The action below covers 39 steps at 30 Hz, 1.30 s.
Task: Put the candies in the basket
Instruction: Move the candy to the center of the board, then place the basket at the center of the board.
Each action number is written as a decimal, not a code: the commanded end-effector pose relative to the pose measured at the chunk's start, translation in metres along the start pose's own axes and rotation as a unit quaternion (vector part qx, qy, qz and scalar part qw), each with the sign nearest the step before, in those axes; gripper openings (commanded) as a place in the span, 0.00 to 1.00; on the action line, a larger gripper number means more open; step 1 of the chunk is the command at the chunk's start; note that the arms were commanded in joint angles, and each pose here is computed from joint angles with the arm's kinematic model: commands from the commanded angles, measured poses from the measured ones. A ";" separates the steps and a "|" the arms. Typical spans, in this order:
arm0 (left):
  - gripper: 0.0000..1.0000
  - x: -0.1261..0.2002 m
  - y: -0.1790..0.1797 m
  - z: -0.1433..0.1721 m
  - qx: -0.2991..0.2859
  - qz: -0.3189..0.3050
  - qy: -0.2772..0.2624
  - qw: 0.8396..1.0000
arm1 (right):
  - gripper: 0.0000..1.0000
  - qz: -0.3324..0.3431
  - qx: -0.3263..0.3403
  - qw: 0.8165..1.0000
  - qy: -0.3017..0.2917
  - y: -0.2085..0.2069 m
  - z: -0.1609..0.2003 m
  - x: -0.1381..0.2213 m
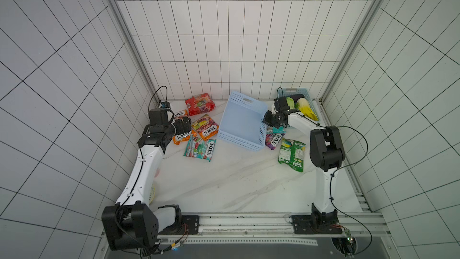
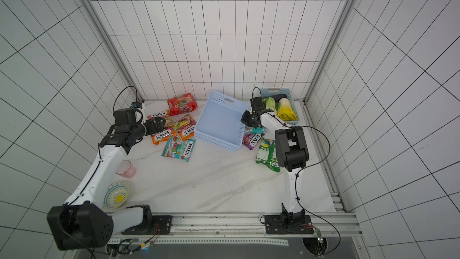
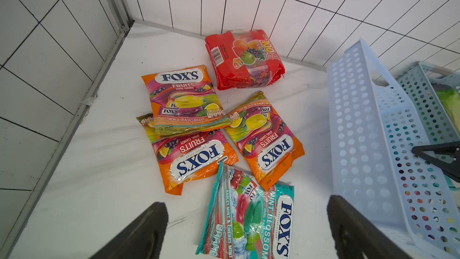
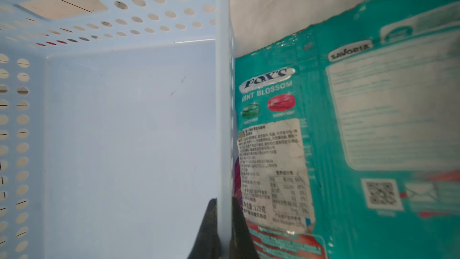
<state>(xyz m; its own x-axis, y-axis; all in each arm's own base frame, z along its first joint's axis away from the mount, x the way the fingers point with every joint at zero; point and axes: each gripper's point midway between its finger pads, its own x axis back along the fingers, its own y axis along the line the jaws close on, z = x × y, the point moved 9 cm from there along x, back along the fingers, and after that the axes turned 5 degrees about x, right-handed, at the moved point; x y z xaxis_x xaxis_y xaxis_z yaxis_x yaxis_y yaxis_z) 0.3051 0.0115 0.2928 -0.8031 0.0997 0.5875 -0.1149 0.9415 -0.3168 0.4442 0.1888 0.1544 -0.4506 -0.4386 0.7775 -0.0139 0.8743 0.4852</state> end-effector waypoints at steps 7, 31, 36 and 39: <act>0.98 0.012 -0.002 -0.007 -0.001 0.006 -0.028 1.000 | 0.00 -0.032 0.094 0.995 -0.002 0.042 0.016 0.052; 0.98 0.014 0.000 -0.004 -0.009 0.016 -0.030 0.999 | 0.00 0.146 0.173 0.973 0.035 0.040 0.080 0.050; 0.98 0.013 0.001 -0.004 -0.008 0.010 -0.028 1.000 | 0.00 0.120 0.179 0.976 0.042 0.061 0.088 0.027; 0.98 0.010 0.001 -0.004 -0.005 0.014 -0.023 1.000 | 0.00 0.118 0.188 0.973 0.056 0.071 0.091 0.020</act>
<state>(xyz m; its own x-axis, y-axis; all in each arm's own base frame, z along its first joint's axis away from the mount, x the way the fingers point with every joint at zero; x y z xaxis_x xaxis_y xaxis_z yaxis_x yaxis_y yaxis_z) 0.2988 0.0144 0.2986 -0.8200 0.1067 0.5623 -0.1026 0.9391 -0.3279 0.3535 0.2468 0.1700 -0.4138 -0.1969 0.8888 -0.2373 0.9659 0.1035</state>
